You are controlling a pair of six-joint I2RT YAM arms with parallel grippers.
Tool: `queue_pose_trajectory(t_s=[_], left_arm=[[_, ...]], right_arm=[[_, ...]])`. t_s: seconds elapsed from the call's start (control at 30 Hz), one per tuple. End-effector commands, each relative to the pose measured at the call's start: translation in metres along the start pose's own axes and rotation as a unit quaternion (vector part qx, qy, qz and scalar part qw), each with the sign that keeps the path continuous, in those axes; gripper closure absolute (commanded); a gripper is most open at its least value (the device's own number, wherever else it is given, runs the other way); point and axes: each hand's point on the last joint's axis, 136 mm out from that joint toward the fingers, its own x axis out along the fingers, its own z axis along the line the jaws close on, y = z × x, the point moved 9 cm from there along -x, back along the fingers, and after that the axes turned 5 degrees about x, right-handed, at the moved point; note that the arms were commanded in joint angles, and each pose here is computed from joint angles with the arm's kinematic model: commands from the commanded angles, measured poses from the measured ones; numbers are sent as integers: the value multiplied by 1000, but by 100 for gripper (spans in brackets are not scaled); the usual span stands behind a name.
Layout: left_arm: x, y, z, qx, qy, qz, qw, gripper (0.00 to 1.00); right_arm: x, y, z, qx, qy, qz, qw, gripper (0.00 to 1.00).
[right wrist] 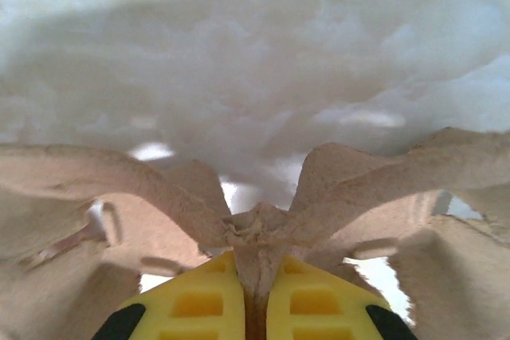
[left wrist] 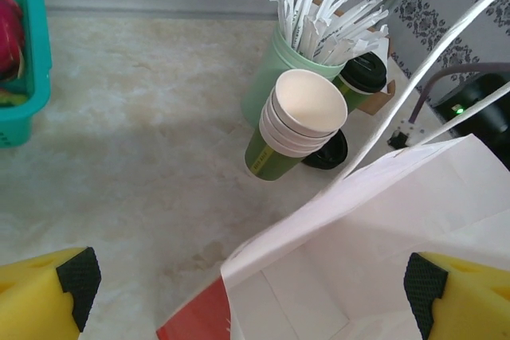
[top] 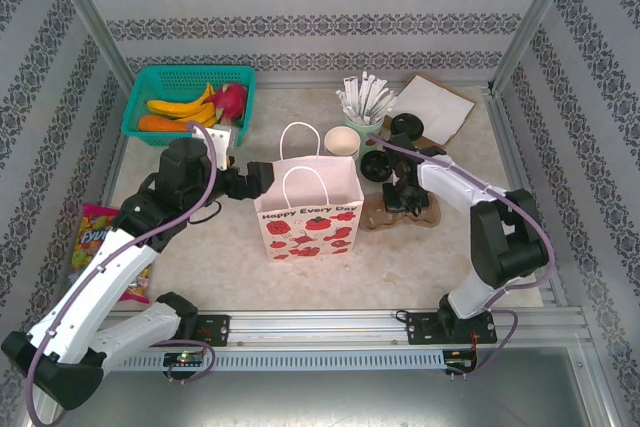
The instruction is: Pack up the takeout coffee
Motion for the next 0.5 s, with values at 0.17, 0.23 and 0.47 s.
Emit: queue_pose_trajectory(t_s=[0.17,0.23,0.47], left_arm=[[10,-29,-16,148,91,17,985,0],[15,-31,-23,178,136,34,974,1],[41,-43,-38,225,235,79,942,3]], right_arm=[[-38,13,-9,18,-1,-58,998,100],[-52,14,-13,35,-12,-85,996,100],[-108,27,-37,137,-89,-200,966,100]])
